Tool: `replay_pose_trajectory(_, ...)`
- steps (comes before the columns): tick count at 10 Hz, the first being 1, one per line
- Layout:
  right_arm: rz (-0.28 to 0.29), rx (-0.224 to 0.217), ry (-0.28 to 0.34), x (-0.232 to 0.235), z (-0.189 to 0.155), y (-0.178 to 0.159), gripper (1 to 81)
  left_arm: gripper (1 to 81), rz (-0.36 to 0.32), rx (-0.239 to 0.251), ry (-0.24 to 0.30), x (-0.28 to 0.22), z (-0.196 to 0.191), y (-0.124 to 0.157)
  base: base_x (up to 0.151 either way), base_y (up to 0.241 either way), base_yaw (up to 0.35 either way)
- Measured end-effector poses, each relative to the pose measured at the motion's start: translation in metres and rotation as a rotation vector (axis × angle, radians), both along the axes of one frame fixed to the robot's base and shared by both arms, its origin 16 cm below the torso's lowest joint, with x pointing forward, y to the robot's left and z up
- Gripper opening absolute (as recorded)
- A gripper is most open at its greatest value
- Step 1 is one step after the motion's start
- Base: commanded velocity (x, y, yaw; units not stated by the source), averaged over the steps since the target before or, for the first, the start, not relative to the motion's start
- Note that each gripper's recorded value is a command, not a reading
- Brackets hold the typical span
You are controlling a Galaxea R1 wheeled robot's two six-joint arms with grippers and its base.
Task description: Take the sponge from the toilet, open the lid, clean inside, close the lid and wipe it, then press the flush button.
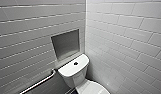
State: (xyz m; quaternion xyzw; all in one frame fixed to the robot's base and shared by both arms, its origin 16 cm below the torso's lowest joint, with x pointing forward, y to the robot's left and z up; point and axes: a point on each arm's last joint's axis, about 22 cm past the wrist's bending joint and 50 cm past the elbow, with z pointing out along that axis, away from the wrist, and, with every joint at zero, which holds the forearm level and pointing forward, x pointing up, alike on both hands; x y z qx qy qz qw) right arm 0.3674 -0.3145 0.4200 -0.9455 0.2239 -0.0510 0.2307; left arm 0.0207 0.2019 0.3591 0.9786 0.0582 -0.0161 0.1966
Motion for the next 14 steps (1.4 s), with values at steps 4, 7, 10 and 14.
replay_pose_trajectory(4,-0.043,0.004,-0.028,0.04,-0.02,-0.004,81.1,81.1,-0.002,0.005,0.024,0.001,-0.021,0.002,0.0,0.0,0.0)
replay_pose_trajectory(7,-0.054,0.0,-0.111,0.103,-0.015,-0.013,81.1,81.1,-0.002,0.007,0.013,0.013,-0.041,0.0,0.0,0.0,0.0)
replay_pose_trajectory(10,-0.042,0.036,-0.168,0.143,-0.018,0.015,81.1,81.1,-0.002,0.007,-0.026,0.039,-0.068,-0.002,0.0,0.0,0.0)
replay_pose_trajectory(14,-0.021,0.101,-0.127,0.138,-0.048,0.075,81.1,81.1,-0.001,0.007,0.017,0.024,-0.074,-0.002,0.0,0.0,0.0)
